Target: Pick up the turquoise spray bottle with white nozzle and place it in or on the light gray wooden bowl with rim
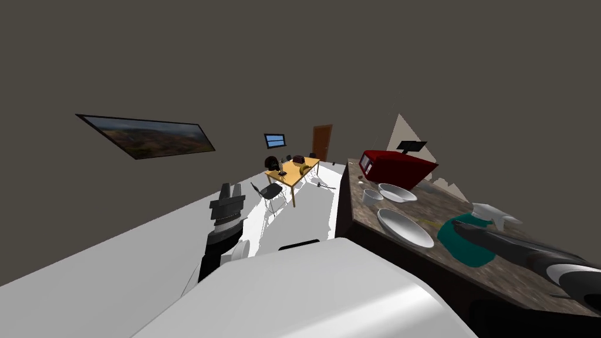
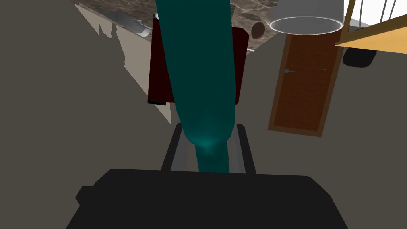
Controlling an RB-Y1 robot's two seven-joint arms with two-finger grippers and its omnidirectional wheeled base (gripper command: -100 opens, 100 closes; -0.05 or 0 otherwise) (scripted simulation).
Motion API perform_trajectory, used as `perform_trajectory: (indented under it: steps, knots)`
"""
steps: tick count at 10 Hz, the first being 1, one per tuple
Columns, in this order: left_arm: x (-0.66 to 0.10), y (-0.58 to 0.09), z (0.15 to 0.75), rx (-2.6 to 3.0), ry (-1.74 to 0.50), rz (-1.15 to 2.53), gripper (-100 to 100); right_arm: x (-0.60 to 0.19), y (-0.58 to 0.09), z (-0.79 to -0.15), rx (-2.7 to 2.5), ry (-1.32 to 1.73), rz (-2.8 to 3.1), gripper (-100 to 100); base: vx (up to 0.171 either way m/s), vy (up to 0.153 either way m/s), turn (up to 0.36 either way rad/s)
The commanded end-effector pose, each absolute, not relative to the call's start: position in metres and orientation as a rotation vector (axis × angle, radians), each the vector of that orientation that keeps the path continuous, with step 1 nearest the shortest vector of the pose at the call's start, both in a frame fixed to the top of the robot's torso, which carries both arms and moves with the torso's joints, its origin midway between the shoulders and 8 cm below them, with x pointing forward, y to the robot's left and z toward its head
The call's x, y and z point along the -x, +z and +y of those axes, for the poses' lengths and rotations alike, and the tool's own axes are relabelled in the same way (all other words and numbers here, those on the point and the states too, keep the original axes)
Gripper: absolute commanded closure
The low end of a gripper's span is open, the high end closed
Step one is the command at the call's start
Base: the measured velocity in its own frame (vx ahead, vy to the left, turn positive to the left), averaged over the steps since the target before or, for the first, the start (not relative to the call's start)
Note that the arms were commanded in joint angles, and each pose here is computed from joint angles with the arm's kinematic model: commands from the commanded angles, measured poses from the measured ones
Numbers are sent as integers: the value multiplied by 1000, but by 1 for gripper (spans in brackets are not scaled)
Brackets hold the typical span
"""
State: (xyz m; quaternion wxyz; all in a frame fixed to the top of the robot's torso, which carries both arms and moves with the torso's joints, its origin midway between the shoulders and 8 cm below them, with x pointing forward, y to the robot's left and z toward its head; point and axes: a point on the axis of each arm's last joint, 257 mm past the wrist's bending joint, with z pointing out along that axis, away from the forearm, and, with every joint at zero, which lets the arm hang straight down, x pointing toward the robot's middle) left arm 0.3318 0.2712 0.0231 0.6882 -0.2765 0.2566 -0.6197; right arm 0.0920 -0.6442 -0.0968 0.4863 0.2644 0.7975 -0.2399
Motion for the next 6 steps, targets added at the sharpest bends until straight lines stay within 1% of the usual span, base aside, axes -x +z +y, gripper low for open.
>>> perform_trajectory:
  steps: [1, 4, 5, 6]
  knots:
    - [-332, 23, 271, 619, -1387, 574, 0, -93, -100, -634, -680, -545, 1945, 100, 73, -77, 74]
    - [-332, 23, 271, 619, -1387, 574, 0, -94, -107, -619, -743, -487, 1955, 100, 65, -73, 62]
    - [-332, 23, 271, 619, -1387, 574, 0, -93, -105, -622, -727, -501, 1955, 100, 23, -28, 17]
    - [-332, 23, 271, 619, -1387, 574, 0, -94, -105, -622, -729, -498, 1955, -100, 6, -5, 1]
